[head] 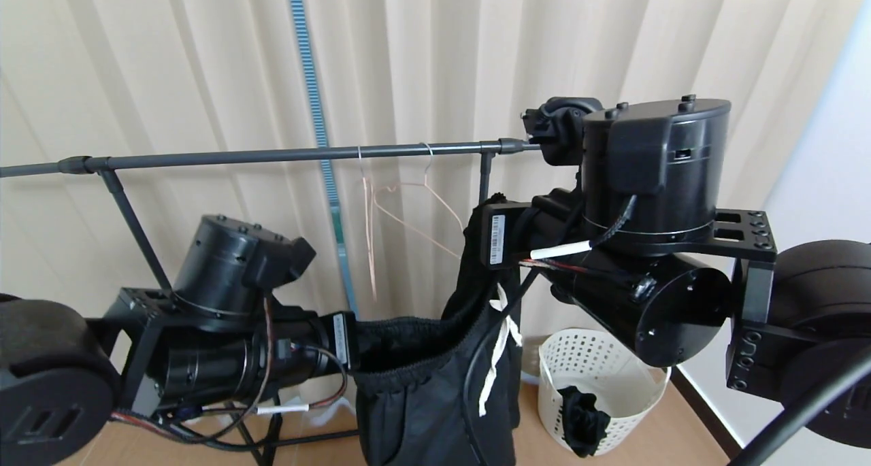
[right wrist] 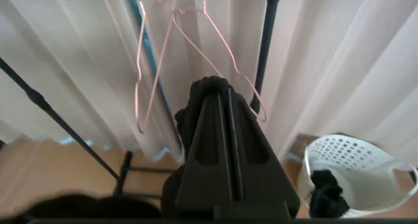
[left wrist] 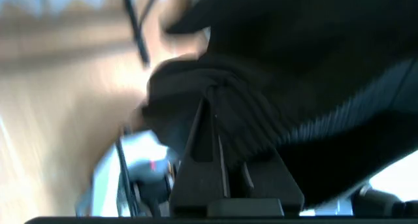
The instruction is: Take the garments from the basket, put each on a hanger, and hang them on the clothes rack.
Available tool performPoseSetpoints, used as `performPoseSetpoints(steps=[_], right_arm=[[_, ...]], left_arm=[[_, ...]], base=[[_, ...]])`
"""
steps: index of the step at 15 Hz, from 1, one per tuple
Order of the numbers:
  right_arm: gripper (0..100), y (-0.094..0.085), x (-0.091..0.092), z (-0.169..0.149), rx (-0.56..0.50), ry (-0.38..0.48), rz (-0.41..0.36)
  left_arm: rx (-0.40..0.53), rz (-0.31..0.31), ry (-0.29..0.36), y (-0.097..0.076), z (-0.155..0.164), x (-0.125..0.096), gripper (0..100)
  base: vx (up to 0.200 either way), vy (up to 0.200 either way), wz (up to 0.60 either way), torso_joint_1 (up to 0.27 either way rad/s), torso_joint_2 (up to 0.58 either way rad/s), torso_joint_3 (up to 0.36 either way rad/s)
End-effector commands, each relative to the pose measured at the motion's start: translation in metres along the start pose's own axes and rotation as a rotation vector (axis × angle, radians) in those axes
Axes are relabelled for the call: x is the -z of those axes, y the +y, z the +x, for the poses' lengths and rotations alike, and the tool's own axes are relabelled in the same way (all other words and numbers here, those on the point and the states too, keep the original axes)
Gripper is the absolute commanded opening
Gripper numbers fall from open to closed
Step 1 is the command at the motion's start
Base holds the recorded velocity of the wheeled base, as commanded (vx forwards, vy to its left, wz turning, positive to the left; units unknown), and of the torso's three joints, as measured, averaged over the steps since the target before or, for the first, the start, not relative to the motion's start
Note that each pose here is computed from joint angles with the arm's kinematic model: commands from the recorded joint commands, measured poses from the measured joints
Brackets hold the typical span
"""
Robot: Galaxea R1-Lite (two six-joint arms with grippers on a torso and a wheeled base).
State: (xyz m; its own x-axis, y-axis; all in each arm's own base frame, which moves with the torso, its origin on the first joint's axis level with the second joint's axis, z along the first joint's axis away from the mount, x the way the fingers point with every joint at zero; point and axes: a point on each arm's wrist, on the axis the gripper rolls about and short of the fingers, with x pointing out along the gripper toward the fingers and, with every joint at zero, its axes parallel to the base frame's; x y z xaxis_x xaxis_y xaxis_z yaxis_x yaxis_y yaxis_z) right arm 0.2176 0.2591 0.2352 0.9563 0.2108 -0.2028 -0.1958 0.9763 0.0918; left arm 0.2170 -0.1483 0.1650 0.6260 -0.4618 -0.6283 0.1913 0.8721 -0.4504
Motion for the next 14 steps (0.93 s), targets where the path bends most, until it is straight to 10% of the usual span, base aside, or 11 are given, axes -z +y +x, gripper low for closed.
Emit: performPoseSetpoints(steps=[1,2,8,14], right_arm=[[0,-0.002,0.003,-0.002,0.009,0.016,-0.016],[100,-0.005,0.006,-0.002,0.017,0.038,-0.049],[100,-0.040,0.045,-0.023,-0.009,0.307,-0.439],[100,-0.024,0.057,-0.027,-0.435,0.245,-0.300]], left_arm=[[0.023,0.018,-0.103,-0.007,-0.021,-0.030,0],[0.026,0.018,-0.103,-0.010,-0.023,-0.033,0],[0.021,0.014,-0.115,-0.010,-0.025,-0.034,0],[0.006,0.018,-0.116,-0.008,-0.028,-0.029,0]], base=[[0.000,0.000,0.00,0.000,0.00,0.000],[0.000,0.000,0.00,0.000,0.00,0.000],[0.000,0.000,0.00,0.000,0.00,0.000],[0.000,0.000,0.00,0.000,0.00,0.000]])
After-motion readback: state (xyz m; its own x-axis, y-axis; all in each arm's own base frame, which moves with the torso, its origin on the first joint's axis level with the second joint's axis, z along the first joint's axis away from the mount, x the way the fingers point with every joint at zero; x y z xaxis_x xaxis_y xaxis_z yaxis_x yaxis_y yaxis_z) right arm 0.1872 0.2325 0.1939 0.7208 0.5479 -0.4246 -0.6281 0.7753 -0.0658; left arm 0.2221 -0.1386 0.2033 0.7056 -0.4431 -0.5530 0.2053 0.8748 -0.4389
